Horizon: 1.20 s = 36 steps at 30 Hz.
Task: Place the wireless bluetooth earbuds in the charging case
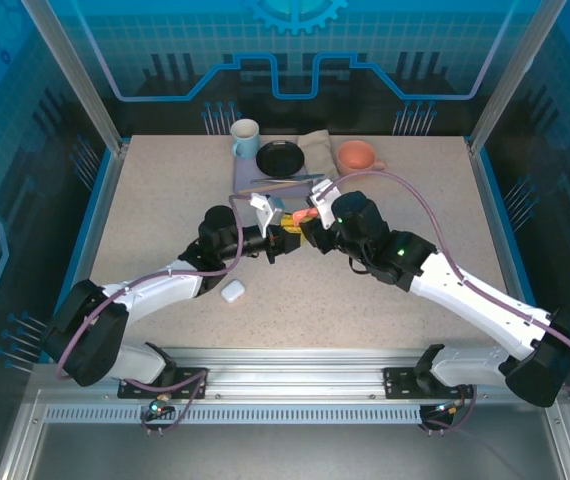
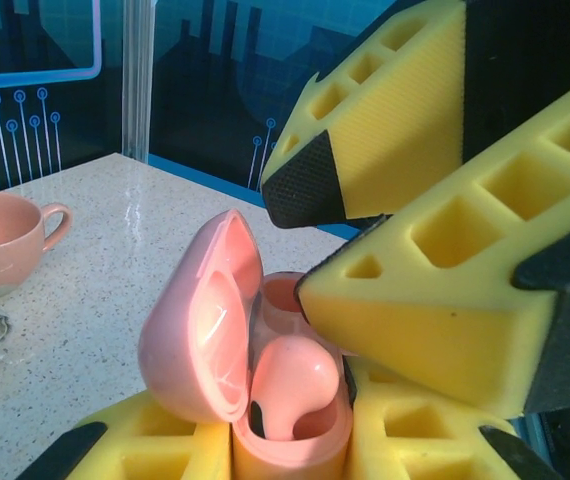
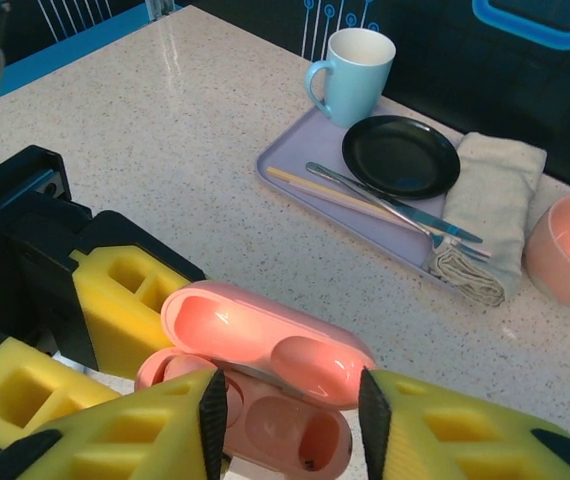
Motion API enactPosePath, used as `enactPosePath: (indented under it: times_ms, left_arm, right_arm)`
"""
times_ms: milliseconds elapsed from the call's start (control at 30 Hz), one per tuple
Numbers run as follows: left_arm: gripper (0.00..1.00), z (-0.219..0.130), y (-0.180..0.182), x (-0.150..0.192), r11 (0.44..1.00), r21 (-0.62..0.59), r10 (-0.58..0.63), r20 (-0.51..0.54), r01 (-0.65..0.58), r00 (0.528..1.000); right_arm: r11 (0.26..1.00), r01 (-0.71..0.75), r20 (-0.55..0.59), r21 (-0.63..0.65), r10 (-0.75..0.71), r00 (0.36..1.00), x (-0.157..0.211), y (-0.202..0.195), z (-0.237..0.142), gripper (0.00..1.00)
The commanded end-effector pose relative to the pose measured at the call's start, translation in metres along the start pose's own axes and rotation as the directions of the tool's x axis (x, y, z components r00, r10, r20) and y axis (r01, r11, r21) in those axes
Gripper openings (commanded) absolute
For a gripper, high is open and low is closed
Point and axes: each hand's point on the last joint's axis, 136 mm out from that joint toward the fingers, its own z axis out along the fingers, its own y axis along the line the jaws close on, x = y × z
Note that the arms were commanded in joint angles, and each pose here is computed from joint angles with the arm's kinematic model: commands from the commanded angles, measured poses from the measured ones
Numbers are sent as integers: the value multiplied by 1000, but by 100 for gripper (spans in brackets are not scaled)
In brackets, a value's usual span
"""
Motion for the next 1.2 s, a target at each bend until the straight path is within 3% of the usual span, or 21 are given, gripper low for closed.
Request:
enactPosePath:
  times_ms: [0, 200, 300, 400, 500, 600, 933, 1033, 1167]
  left_arm:
    - [0, 1, -4, -25, 999, 16, 40, 65, -41, 997]
    - [0, 0, -4, -24, 999, 15, 43, 64, -44, 997]
    - [0, 0, -2, -23, 999, 5, 42, 65, -42, 997]
    - [0, -2, 1, -21, 999, -19, 47, 63, -45, 997]
    - [0, -4, 2, -20, 998, -30, 56, 59, -54, 997]
    - [0, -4, 3, -18, 998, -33, 55, 55, -53, 997]
    - [0, -4, 5, -12, 998, -40, 44, 58, -42, 997]
    - [0, -4, 5, -10, 998, -37, 44, 57, -42, 997]
    - [0, -3, 5, -7, 999, -33, 42, 51, -41, 998]
  right_arm:
    - [994, -103, 9, -35, 104, 995, -14, -5, -8, 48]
    - [956, -281, 18, -80, 283, 959, -27, -23, -17, 57]
    - [895, -443, -8, -55, 443, 897, -15, -48, -18, 58]
    - [824, -563, -61, 59, 566, 822, 20, -74, -16, 58]
    - [748, -598, -134, 290, 650, 748, 72, -99, -19, 59]
    - [624, -623, -151, 472, 753, 640, 126, -121, -24, 61]
    - [262, -632, -47, 729, 941, 336, 249, -157, -39, 66]
    - [241, -620, -59, 747, 952, 299, 270, -156, -35, 66]
    - [254, -605, -76, 755, 950, 304, 279, -159, -27, 67]
